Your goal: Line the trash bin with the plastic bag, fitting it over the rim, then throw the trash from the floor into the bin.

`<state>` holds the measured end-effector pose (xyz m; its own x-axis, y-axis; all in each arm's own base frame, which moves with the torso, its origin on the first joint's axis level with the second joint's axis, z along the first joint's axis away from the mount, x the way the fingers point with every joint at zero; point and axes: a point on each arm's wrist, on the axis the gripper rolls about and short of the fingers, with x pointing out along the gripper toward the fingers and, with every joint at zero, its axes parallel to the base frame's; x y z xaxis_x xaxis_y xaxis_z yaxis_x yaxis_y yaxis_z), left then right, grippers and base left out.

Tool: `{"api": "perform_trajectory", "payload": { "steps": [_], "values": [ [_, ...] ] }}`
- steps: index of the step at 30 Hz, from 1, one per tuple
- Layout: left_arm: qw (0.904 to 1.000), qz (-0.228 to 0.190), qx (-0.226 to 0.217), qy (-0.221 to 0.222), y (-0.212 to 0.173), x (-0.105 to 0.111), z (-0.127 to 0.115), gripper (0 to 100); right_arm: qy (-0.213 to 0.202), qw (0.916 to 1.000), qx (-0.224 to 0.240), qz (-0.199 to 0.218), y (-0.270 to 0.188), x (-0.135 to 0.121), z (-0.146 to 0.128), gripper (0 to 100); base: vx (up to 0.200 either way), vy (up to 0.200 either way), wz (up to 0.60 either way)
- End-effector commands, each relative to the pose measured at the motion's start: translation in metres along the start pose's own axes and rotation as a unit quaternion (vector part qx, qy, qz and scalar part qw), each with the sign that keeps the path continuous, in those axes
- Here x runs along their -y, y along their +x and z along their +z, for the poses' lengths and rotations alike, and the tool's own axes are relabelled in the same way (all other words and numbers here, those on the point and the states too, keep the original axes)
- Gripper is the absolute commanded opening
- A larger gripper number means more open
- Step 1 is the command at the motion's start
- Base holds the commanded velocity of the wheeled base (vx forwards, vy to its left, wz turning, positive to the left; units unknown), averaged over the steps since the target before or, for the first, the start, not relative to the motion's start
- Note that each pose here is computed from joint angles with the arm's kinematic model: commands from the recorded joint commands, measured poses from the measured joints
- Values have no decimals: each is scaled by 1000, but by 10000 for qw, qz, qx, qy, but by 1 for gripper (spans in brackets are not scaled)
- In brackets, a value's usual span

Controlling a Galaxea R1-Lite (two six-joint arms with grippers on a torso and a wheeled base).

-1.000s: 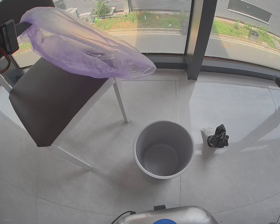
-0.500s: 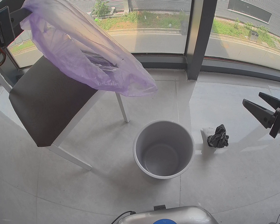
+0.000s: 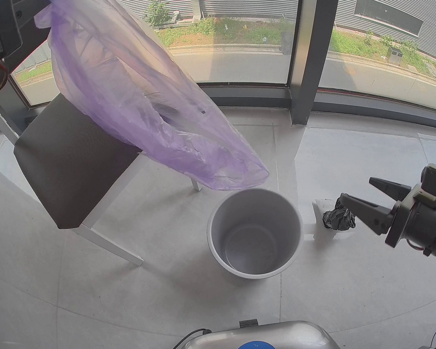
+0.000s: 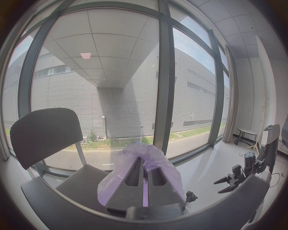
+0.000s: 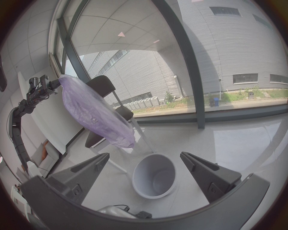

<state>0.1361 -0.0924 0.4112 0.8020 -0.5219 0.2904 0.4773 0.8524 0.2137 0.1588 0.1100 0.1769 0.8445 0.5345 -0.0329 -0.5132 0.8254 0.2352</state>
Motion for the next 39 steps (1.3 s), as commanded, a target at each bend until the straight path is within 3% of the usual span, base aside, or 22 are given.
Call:
{"api": "perform_trajectory", "payload": {
  "steps": [1,6,9,18,29,39],
  "values": [
    [10000,-47,57,-32,-3,2,3,0,65,9990,-436,63,14,-11,-22,100,0,0,0],
    [9999,-87,81,-46,-5,4,3,0,112,9989,-443,90,24,-16,-33,100,0,0,0],
    [9999,-52,160,-24,-11,3,2,0,307,9988,-203,326,33,-29,-39,100,0,0,0],
    [9998,-23,185,-8,-17,2,3,0,257,9993,-281,32,88,-37,-69,100,0,0,0],
    [9997,-16,247,-10,-21,1,6,0,355,9992,179,-28,126,-53,-78,100,0,0,0],
    [9995,-32,313,-19,-26,1,8,0,565,9944,800,-405,168,-62,-76,100,0,0,0]
  ]
}}
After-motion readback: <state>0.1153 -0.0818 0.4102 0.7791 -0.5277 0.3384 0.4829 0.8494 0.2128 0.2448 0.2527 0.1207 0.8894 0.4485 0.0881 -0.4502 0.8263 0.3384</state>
